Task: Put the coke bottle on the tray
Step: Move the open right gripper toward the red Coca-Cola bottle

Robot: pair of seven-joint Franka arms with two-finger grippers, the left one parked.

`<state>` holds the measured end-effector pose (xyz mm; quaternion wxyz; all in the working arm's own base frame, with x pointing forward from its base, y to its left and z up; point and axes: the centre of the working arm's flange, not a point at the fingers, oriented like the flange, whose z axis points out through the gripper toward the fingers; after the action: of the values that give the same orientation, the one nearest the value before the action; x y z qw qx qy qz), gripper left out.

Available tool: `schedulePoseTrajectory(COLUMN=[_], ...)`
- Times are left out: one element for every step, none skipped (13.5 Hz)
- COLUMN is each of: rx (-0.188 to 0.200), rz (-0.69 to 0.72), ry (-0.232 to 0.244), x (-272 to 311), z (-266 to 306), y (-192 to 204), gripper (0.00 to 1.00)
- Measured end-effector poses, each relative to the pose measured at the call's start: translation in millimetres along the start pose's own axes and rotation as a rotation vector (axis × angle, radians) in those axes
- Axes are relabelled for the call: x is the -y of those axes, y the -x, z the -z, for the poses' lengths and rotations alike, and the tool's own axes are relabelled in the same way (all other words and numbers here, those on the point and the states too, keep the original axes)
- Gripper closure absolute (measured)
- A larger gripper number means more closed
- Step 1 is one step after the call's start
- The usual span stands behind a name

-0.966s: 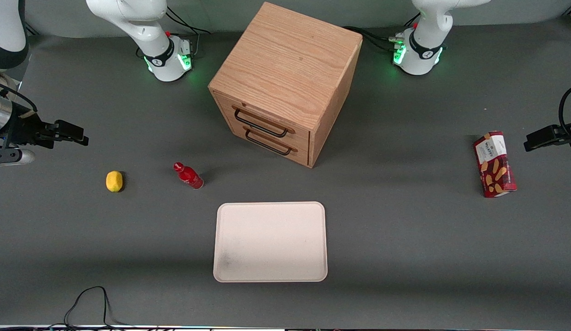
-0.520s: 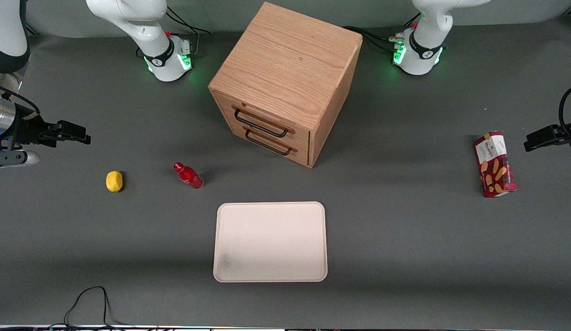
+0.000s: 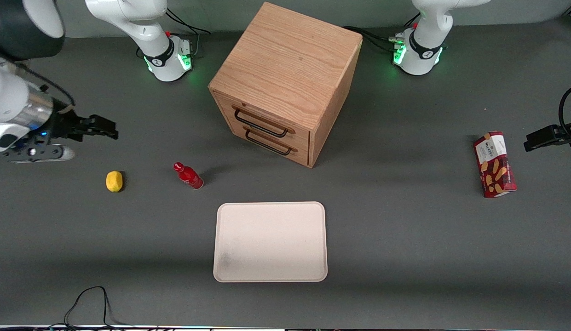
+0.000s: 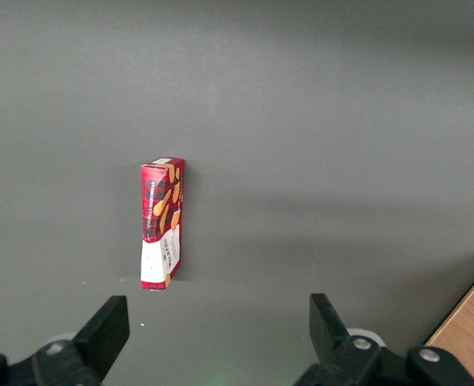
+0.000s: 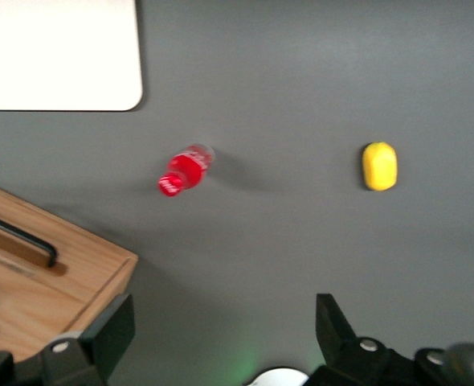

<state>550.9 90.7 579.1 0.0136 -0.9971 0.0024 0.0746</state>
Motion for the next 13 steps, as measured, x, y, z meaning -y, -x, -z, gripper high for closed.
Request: schedulePoseTrajectory(rx=[0.005, 0.015, 0.022, 0.024, 0.026, 0.027, 0.030, 0.037, 0.045, 0.056, 0.065, 0.072, 0.077], rz=[-0.007, -0.014, -0.019, -0.023, -0.031, -0.042, -0.048, -0.049, -0.050, -0.051, -0.055, -0.059, -0.064], ry=[0.008, 0.018, 0.026, 0.032, 0.037, 0.042, 0.046, 0.051, 0.055, 0.058, 0.061, 0.063, 0.065], x=[18.8, 35.2, 51.3, 66.7, 80.8, 93.1, 103.1, 109.9, 113.3, 113.8, 112.7, 110.9, 108.7], z=[3.5, 7.3, 11.2, 13.6, 14.3, 13.3, 10.6, 6.4, 1.4, -4.6, -9.8, -13.7, -16.7], y=[5.1, 10.3, 14.3, 17.3, 20.1, 22.3, 23.8, 23.8, 21.8, 18.0, 13.8, 10.1, 7.3], gripper=[0.00, 0.00, 0.00, 0.00, 0.00, 0.00, 0.00, 0.00, 0.00, 0.00, 0.00, 0.00, 0.00])
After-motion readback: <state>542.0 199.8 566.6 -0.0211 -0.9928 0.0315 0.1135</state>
